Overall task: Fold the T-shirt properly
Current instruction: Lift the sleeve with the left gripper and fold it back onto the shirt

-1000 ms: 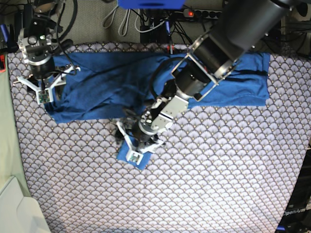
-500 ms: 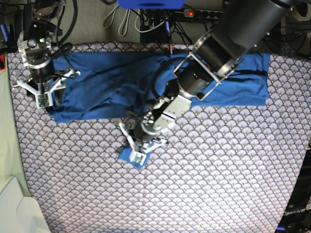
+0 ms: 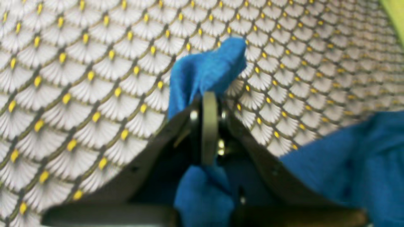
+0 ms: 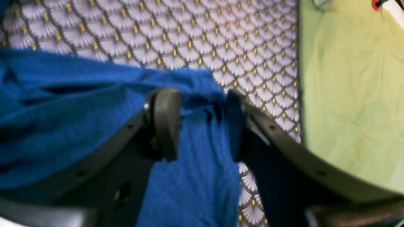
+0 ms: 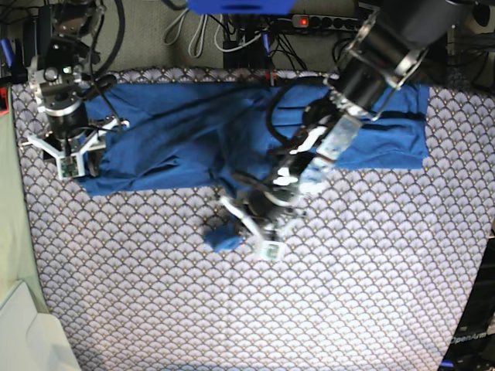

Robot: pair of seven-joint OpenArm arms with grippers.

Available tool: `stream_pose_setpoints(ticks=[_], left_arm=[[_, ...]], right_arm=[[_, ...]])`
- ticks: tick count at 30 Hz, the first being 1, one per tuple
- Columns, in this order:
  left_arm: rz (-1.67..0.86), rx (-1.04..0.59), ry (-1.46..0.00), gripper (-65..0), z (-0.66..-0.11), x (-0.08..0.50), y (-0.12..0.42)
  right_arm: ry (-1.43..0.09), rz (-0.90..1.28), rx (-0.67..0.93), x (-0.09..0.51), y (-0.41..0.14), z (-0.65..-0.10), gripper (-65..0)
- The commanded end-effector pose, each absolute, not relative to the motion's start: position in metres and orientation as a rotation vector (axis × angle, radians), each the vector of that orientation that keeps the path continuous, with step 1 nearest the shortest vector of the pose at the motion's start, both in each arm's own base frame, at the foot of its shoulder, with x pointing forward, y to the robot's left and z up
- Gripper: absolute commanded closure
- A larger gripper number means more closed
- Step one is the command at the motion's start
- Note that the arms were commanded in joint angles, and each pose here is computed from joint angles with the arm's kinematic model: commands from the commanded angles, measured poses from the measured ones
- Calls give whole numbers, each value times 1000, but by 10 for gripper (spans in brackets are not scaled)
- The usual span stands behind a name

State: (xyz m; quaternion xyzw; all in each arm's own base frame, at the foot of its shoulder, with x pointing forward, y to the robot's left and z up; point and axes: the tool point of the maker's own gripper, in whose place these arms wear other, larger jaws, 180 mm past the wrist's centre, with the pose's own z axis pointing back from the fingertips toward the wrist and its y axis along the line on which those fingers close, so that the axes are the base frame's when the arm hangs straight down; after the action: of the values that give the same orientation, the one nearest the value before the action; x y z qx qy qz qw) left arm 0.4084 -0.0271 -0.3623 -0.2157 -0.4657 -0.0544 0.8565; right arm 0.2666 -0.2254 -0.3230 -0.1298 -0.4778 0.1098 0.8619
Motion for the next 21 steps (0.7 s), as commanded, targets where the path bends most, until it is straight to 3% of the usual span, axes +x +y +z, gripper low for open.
stream_pose_setpoints(ticks=[1, 9, 21], left_arm=[[-88, -470, -1054, -5, -335, 421, -17], [69, -450, -1097, -5, -316, 382, 76], [281, -280, -1136, -5, -308, 309, 193]], right_arm=[[-1042, 238, -284, 270, -226, -312, -255], [-1053, 274, -243, 275, -207, -313, -255], [-1060, 313, -195, 278, -186, -315, -255]])
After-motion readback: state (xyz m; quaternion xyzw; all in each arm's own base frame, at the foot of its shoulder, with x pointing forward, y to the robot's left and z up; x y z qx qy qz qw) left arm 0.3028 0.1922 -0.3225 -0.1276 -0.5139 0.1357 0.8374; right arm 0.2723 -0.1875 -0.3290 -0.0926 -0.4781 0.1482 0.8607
